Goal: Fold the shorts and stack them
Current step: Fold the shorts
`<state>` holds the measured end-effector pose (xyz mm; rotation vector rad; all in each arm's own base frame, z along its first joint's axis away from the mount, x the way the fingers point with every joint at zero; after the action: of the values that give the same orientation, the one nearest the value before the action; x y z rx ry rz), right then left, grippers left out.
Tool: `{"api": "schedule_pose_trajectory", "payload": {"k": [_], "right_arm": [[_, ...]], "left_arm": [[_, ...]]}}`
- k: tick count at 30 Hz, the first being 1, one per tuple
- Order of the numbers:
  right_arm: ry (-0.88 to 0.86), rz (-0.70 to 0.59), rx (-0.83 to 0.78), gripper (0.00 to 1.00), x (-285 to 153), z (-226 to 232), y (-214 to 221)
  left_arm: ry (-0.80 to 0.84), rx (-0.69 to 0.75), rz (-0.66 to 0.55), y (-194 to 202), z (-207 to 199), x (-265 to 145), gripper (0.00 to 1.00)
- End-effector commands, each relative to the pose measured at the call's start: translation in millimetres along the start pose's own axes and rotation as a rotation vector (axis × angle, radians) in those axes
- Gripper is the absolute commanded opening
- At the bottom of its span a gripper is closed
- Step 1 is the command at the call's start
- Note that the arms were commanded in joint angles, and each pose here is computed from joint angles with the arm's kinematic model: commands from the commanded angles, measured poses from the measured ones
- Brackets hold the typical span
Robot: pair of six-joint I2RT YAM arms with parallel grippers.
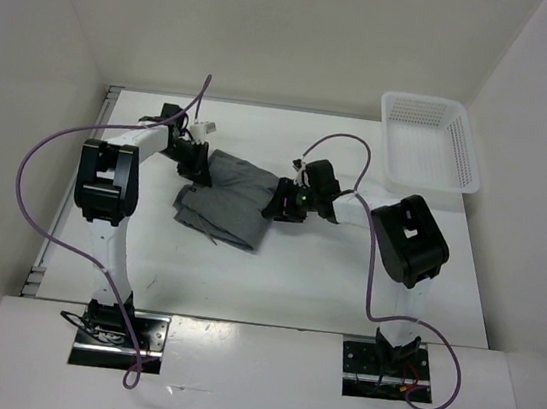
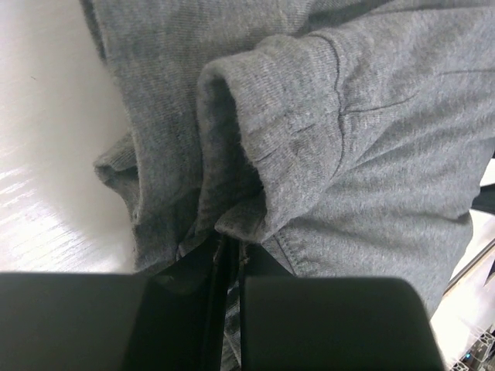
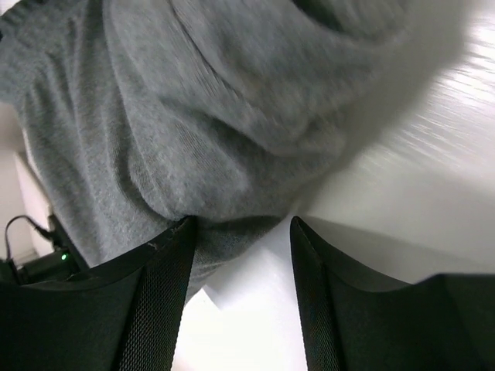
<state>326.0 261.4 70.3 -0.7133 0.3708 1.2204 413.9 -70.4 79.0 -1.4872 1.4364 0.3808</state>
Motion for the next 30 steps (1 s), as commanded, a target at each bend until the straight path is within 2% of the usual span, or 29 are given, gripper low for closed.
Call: {"api": "schedule_pose_trajectory", "payload": {"k": [1,3,7,8,9,13,17,22,27,28,29,30], "right_arm": [[-0.119,0.009,-0.083,0.58,9.1,26.3,-8.7],[-0.126,0.032,-0.085,0.53,12.4,27.2,-2.9],[-0.124,0.028,-0.086,0.21,17.0,24.9,-4.6],[-0.112,0.016,-0.085,0.06,17.5,23.6,-6.0],[-0.091,0.009,-0.088,0.00,18.0,20.6,-6.4],[-0.051,-0.017,-0.085,0.00,2.6,8.5,-15.7],[-0.023,-0.034,-0.135,0.00,-18.8,-10.9,-35.1],[-0.049,-0.031,-0.209,0.00,-28.7,-9.2,-51.0],[-0.005,-0.050,-0.268,0.00,-33.7,-19.7,-68.4],[0.006,-0.030,-0.268,0.00,-35.1,-20.8,-66.1],[0.020,-0.025,-0.272,0.08,-35.5,-23.1,-65.1],[0.006,-0.032,-0.280,0.36,-41.5,-17.2,-64.3]], "left_arm": [[0.000,0.000,0.011,6.8,-1.7,-2.2,0.09],[0.009,0.006,0.001,3.4,-3.0,-3.4,0.09],[0.009,0.006,0.001,3.4,-3.0,-3.4,0.09],[0.000,0.006,0.002,4.6,-3.6,-5.4,0.09],[-0.011,0.013,-0.004,2.9,-4.3,-8.6,0.08],[-0.009,0.007,0.004,9.8,-7.6,-10.9,0.05],[0.037,0.034,-0.046,2.1,-18.3,-19.0,0.01],[0.077,0.118,-0.110,-2.1,-38.0,-15.9,0.00],[0.075,0.141,-0.105,0.9,-42.5,-7.0,0.00],[0.046,0.149,-0.114,-6.6,-38.4,-7.4,0.06],[0.028,0.150,-0.114,-9.8,-34.8,-5.6,0.11],[0.003,0.158,-0.124,-15.4,-32.9,-8.1,0.16]]}}
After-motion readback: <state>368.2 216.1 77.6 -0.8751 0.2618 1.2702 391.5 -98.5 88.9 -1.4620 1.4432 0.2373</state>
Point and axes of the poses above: each gripper's point midway between its finger pads, its own x axis out along the fingers, its own z axis along the line the jaws close on, y = z × x, the point moved 6 cm from there along -x, back along the fingers, and after that the axes turned 9 degrees about x, right-handed, at the moved point
